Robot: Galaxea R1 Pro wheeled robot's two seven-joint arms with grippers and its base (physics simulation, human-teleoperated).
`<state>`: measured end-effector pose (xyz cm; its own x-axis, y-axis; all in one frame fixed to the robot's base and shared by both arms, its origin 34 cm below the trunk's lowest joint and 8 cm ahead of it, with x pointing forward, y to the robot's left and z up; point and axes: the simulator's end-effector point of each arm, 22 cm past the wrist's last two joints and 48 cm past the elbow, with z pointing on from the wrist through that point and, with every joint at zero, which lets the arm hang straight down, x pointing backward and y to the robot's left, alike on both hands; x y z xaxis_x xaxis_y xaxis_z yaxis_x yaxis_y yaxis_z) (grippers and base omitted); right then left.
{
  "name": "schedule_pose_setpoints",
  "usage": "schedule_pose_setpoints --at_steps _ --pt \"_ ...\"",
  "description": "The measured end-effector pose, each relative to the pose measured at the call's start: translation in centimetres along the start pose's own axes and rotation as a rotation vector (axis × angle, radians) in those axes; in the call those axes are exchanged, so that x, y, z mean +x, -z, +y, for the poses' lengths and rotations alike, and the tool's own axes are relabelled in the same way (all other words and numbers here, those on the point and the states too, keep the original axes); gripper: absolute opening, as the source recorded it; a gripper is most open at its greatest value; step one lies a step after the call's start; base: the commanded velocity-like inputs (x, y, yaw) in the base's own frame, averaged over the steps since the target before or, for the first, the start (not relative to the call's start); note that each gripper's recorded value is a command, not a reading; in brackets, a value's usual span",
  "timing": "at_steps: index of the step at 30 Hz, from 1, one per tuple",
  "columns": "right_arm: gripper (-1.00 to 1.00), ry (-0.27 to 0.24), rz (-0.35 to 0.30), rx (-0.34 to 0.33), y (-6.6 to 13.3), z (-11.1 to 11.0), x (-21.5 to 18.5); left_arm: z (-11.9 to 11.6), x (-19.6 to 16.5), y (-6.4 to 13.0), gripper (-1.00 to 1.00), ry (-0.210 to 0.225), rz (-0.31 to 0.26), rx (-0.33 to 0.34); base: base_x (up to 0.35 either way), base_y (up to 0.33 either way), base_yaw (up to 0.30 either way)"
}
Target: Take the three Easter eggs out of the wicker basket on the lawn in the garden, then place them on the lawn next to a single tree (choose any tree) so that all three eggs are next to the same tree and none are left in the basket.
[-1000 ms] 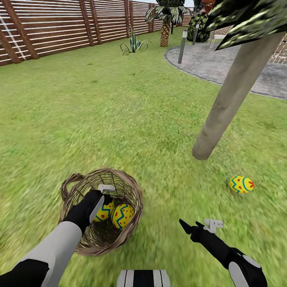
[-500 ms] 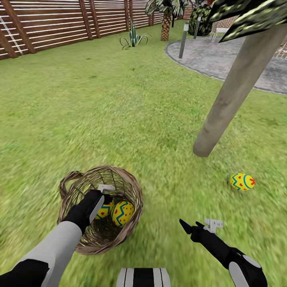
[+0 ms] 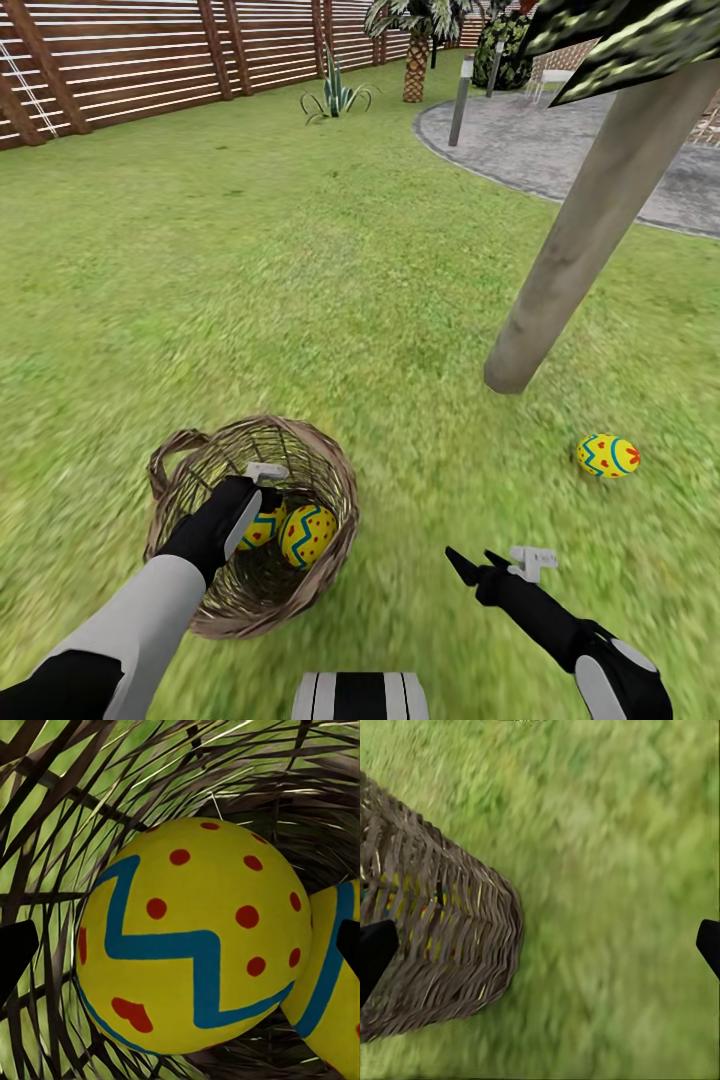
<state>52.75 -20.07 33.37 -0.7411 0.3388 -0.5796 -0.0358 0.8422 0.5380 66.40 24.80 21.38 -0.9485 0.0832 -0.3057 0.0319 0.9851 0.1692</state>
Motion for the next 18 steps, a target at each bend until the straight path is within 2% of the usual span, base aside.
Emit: schedule_pose_setpoints --at_steps 4,10,18 --pt "1.0 -0.005 -0.014 -0.024 0.3 0.1 -0.5 0.0 0.0 0.0 1.0 0.0 0.0 0.0 0.0 0.0 0.0" --pt "1.0 -0.021 -0.003 -0.019 0.1 -0.8 0.0 -0.3 1.1 -1.2 1.0 -0.004 0.024 0.003 0.0 0.0 0.0" --pt "1.0 -0.022 -0.006 -0.019 0.2 -0.9 -0.1 -0.3 1.1 -1.2 1.0 -0.004 0.024 0.003 0.0 0.0 0.0"
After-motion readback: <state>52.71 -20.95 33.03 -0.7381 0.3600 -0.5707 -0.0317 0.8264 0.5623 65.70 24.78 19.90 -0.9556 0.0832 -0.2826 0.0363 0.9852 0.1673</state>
